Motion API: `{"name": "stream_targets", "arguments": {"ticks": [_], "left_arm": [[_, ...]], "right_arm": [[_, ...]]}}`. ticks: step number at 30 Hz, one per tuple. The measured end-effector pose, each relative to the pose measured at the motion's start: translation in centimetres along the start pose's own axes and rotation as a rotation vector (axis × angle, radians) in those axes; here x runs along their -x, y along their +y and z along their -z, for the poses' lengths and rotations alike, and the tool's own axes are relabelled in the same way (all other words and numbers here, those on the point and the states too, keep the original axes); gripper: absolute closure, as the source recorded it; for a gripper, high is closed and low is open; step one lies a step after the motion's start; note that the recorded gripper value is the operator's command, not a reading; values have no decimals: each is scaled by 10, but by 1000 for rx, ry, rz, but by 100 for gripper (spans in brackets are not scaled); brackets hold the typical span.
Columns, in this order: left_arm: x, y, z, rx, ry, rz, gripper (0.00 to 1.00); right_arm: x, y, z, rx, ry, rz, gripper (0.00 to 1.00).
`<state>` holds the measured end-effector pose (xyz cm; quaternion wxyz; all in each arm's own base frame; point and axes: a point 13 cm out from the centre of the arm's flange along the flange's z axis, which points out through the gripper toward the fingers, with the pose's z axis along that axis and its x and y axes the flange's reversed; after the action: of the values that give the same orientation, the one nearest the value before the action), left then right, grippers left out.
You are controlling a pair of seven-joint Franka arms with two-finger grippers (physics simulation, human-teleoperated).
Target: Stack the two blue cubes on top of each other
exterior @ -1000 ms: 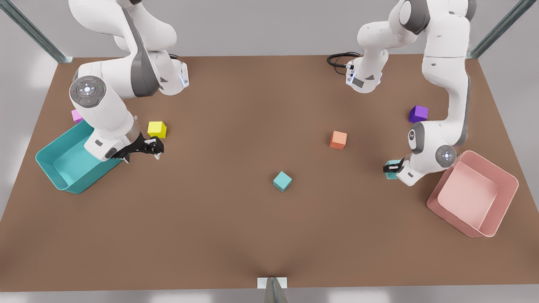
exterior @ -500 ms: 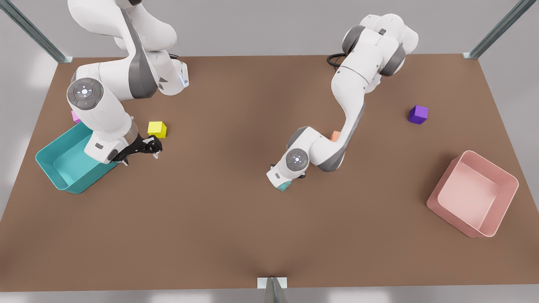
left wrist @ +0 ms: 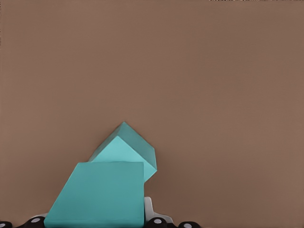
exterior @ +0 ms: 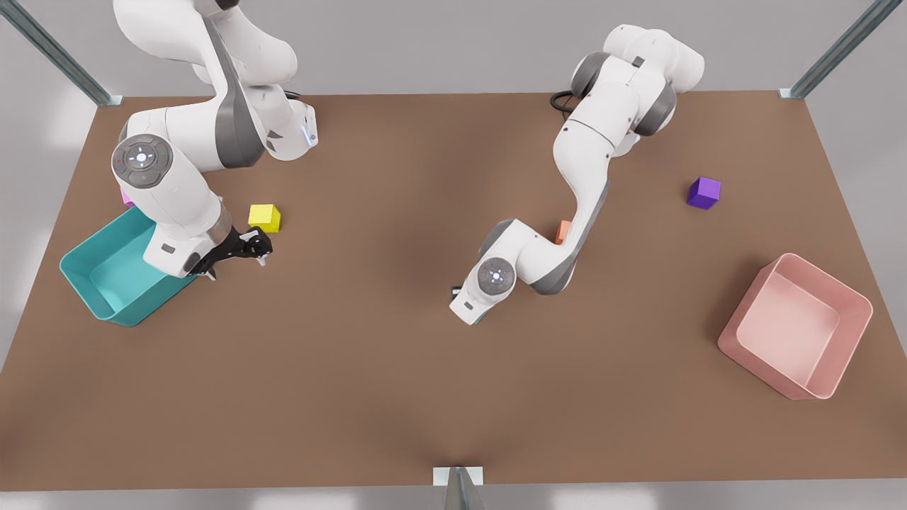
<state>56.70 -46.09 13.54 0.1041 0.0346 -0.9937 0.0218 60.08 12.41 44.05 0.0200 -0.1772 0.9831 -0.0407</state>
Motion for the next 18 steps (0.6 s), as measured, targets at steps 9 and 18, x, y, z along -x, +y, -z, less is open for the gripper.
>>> {"name": "stream_targets", "arguments": {"ticks": [9, 18], "left_arm": [[3, 1, -7, -4, 9, 76, 0], [3, 5, 9, -6, 9, 122, 0]], "right_arm": [[0, 2, -1, 0, 2, 18, 0], [0, 2, -1, -3, 2, 24, 0]]}}
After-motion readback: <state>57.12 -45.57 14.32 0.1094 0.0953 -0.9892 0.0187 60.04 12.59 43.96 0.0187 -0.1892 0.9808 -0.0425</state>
